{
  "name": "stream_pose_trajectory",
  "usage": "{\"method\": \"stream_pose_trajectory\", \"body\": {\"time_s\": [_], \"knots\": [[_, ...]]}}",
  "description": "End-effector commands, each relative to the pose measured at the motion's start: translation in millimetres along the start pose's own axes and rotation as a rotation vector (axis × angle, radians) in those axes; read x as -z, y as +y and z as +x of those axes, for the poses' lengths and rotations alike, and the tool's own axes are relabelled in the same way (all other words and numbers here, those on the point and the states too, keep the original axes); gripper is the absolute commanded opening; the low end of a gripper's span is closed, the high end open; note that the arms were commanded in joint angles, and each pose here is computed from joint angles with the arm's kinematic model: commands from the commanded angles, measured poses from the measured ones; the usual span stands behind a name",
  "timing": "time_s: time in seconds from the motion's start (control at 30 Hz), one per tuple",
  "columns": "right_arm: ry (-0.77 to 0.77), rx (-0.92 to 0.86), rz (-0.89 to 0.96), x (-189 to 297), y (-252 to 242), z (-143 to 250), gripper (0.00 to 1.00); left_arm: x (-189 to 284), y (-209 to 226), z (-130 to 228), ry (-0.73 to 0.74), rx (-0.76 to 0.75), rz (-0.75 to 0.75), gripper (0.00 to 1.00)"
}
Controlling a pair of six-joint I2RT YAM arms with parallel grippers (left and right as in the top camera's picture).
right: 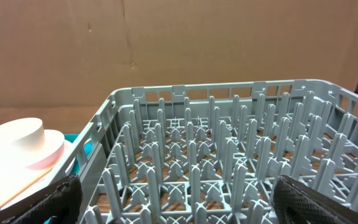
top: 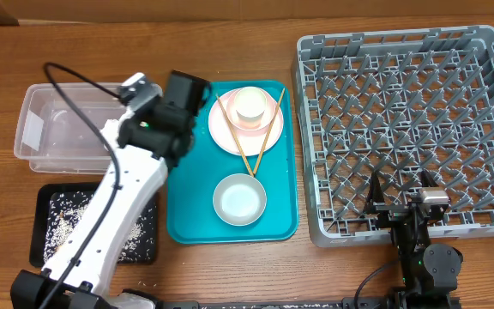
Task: Sort waste into correct bins and load items into the dishwasher
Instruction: 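Carry the wrapper left and drop it into the clear bin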
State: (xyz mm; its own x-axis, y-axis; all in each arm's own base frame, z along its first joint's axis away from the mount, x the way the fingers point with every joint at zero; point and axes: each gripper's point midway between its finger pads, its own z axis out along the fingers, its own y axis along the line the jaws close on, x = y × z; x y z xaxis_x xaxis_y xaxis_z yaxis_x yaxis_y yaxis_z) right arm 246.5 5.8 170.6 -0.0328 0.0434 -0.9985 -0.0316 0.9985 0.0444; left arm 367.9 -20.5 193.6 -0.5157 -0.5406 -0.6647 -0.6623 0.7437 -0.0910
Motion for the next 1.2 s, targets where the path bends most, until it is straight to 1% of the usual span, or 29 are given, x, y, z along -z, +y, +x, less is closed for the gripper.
{"method": "stream_pose_trajectory", "body": {"time_s": [0.0,0.07,0.27,0.43,0.6,0.63,0.67,0.73,0.83,0.93,0.97,1.0,1.03,1.1,1.17], "knots": [[-0.006,0.001,0.0,0,0,1,1.0,-18,30,-24,-0.024,0.014,-0.096,0.04],[-0.006,0.001,0.0,0,0,1,1.0,-29,50,-32,-0.009,0.059,-0.137,0.04],[-0.006,0.001,0.0,0,0,1,1.0,-51,80,-40,0.059,0.117,-0.178,0.04],[-0.006,0.001,0.0,0,0,1,1.0,-67,93,-38,0.082,0.13,-0.23,0.05],[-0.006,0.001,0.0,0,0,1,1.0,-95,98,-27,0.123,0.106,-0.28,0.06],[-0.006,0.001,0.0,0,0,1,1.0,-99,97,-25,0.128,0.094,-0.282,0.08],[-0.006,0.001,0.0,0,0,1,1.0,-104,95,-23,0.132,0.084,-0.283,0.13],[-0.006,0.001,0.0,0,0,1,1.0,-110,93,-22,0.134,0.066,-0.279,0.25],[-0.006,0.001,0.0,0,0,1,1.0,-110,89,-27,0.12,0.046,-0.263,0.5],[-0.007,0.001,0.0,0,0,1,1.0,-106,84,-39,0.102,0.001,-0.239,0.63],[-0.006,0.001,0.0,0,0,1,1.0,-104,82,-43,0.095,-0.012,-0.232,0.7],[-0.006,0.001,0.0,0,0,1,1.0,-100,80,-48,0.087,-0.026,-0.222,0.73],[-0.007,0.001,0.0,0,0,1,1.0,-95,79,-53,0.08,-0.026,-0.217,0.74],[-0.006,0.001,0.0,0,0,1,1.0,-82,75,-61,0.075,-0.019,-0.194,0.73],[-0.006,0.001,0.0,0,0,1,1.0,-62,57,-65,0.113,-0.04,-0.086,0.64]]}}
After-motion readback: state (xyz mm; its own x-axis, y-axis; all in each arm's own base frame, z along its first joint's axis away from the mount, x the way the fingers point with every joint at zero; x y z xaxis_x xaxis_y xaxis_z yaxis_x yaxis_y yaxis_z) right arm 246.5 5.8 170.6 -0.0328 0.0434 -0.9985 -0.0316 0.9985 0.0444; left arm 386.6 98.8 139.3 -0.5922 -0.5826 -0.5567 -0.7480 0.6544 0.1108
